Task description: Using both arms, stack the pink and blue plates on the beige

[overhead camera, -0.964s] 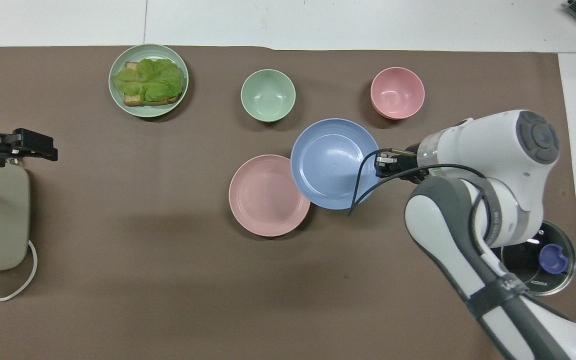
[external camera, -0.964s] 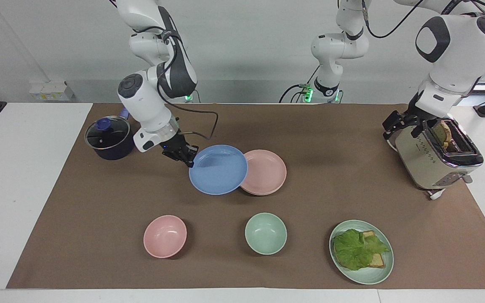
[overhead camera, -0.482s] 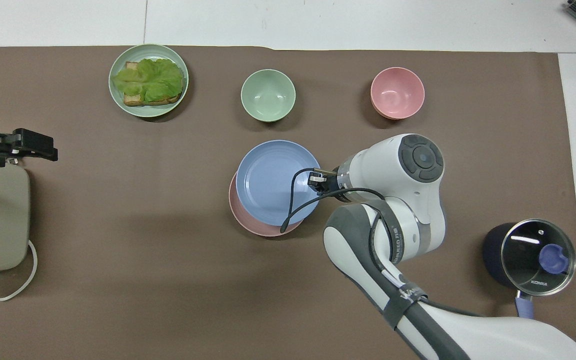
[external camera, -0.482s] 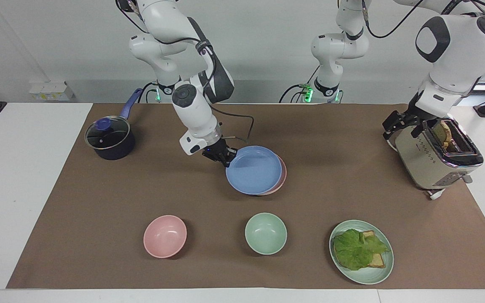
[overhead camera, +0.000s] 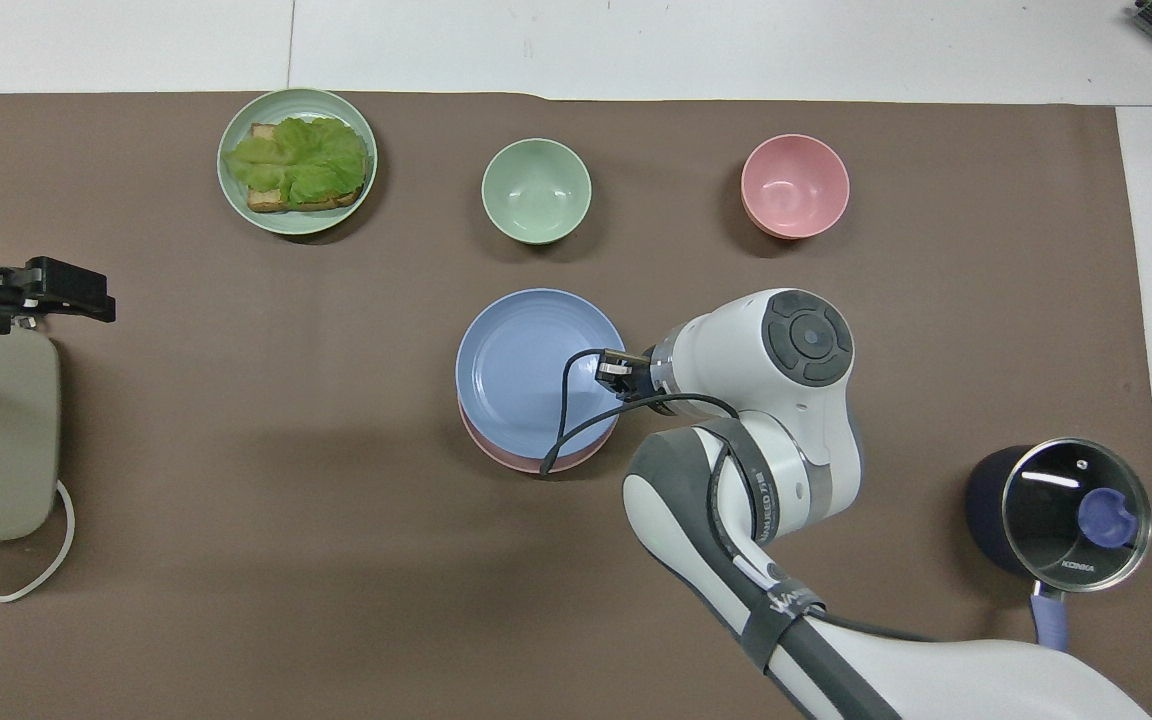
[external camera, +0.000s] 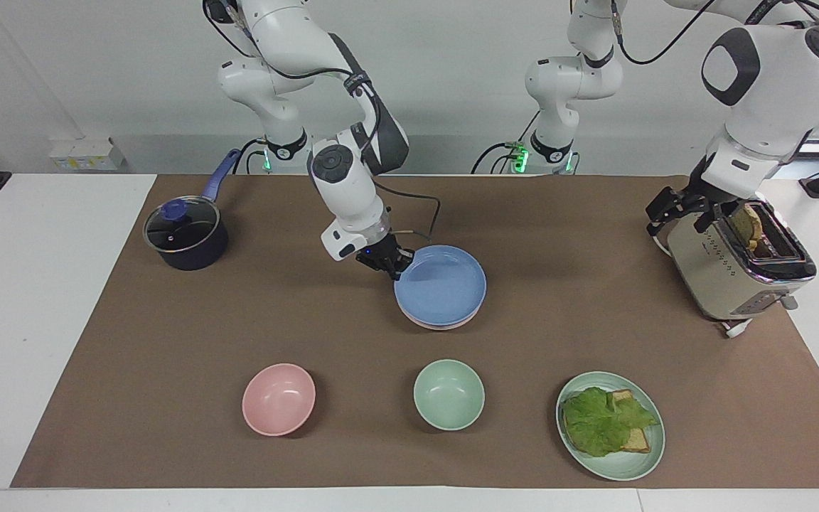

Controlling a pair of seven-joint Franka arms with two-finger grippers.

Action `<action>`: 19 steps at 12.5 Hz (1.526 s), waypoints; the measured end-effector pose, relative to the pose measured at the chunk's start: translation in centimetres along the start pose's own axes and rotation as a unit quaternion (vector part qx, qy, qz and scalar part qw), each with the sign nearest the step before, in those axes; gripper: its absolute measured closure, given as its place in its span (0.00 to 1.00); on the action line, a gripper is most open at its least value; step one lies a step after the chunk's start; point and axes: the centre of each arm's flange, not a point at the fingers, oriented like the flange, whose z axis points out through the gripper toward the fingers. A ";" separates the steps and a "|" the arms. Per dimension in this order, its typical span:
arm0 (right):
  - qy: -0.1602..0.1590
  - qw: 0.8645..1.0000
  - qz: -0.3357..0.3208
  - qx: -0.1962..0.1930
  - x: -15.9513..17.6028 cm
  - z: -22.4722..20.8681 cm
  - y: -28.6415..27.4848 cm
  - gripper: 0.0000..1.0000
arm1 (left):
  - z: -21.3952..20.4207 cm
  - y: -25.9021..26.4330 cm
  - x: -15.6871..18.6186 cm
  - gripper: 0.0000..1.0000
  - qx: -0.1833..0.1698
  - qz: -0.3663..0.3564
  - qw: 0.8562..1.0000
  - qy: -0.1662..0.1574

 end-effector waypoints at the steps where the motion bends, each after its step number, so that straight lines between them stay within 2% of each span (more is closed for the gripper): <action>1: -0.002 1.000 0.000 -0.002 -0.1 0.3 0.1 0.97 | 0.0 0.0 0.0 0.00 0.000 0.000 1.000 0.000; 4: -0.005 1.000 0.001 -0.004 -0.2 0.6 0.3 0.96 | 0.0 0.0 0.0 0.00 0.000 0.000 1.000 0.000; 5: -0.005 1.000 0.001 -0.004 -0.2 0.6 0.3 0.89 | 0.0 0.0 0.0 0.00 0.000 0.000 1.000 0.000; 6: -0.005 1.000 0.001 -0.004 -0.2 0.6 0.3 0.77 | 0.0 0.0 0.0 0.00 0.000 0.000 1.000 0.000; 7: -0.005 1.000 0.001 -0.004 -0.2 0.6 0.3 0.59 | 0.0 0.0 0.0 0.00 0.000 0.000 1.000 0.000; 10: 0.002 1.000 -0.003 -0.008 0.2 -0.2 0.4 0.25 | 0.0 0.0 0.0 0.00 0.000 0.000 1.000 0.000; 12: 0.017 0.999 -0.016 -0.028 1.1 -3.2 1.3 0.01 | 0.0 0.0 0.0 0.00 0.000 0.000 1.000 0.000; 15: 0.056 0.994 -0.018 -0.089 3.0 -11.2 6.3 0.00 | 0.0 0.0 0.0 0.00 0.000 0.000 1.000 0.000; 17: 0.079 0.991 -0.013 -0.103 4.3 -16.5 10.6 0.00 | 0.0 0.0 0.0 0.00 0.000 0.000 1.000 0.000; 19: 0.084 0.990 -0.019 -0.110 5.6 -21.5 15.8 0.00 | 0.0 0.0 0.0 0.00 0.000 0.000 1.000 0.000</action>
